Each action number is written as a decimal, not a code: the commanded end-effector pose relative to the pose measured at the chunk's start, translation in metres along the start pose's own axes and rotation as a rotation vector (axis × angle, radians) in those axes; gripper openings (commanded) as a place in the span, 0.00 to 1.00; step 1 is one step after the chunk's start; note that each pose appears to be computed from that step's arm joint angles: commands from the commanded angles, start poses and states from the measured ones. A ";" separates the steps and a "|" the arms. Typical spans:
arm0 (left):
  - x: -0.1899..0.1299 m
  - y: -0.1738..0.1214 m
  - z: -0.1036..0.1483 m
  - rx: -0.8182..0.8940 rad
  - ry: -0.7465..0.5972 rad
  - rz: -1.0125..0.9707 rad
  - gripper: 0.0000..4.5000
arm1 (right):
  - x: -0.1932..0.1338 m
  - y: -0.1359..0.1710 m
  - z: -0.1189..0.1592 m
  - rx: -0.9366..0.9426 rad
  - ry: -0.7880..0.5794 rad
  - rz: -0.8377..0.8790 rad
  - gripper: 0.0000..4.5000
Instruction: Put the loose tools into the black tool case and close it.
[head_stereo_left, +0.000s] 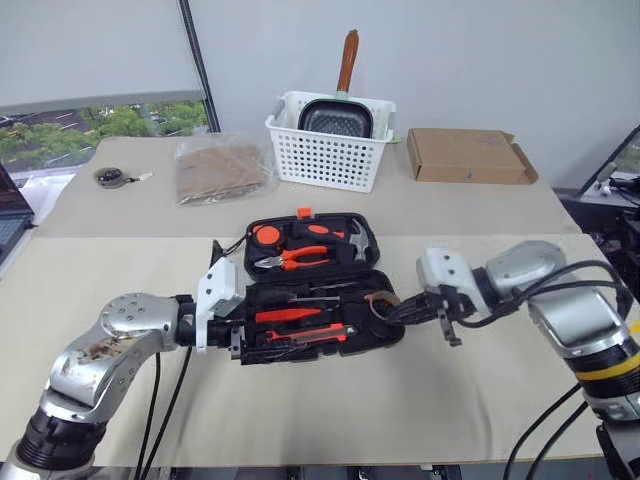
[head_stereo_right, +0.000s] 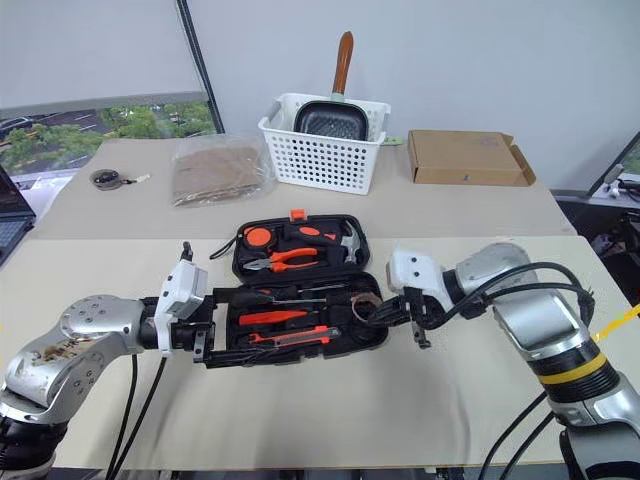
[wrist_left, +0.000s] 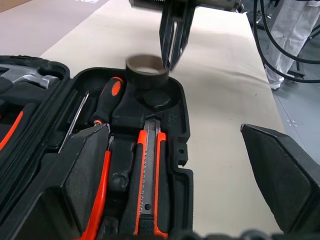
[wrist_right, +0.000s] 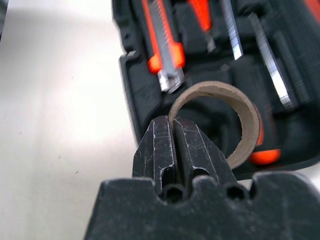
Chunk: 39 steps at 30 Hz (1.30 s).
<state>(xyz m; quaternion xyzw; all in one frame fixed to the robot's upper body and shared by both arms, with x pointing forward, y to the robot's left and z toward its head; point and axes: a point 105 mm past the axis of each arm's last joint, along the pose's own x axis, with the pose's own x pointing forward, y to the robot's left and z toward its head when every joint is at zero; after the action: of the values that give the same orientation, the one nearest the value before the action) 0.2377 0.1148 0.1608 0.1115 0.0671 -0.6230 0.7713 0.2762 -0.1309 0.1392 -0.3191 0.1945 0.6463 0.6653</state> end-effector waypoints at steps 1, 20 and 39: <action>0.001 -0.005 0.008 0.032 -0.010 -0.015 1.00 | 0.000 0.005 0.005 -0.058 0.023 0.012 0.01; -0.001 -0.001 0.006 0.045 0.009 -0.004 1.00 | 0.009 0.009 -0.005 -0.054 0.075 0.032 0.01; -0.033 0.047 -0.001 0.039 0.004 0.233 1.00 | -0.019 -0.063 0.015 0.118 -0.232 -0.287 0.58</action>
<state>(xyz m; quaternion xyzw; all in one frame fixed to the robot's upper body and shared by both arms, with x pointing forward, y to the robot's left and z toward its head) 0.2648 0.1459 0.1594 0.1157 0.0732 -0.5612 0.8163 0.3163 -0.1267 0.1603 -0.2491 0.1390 0.6001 0.7473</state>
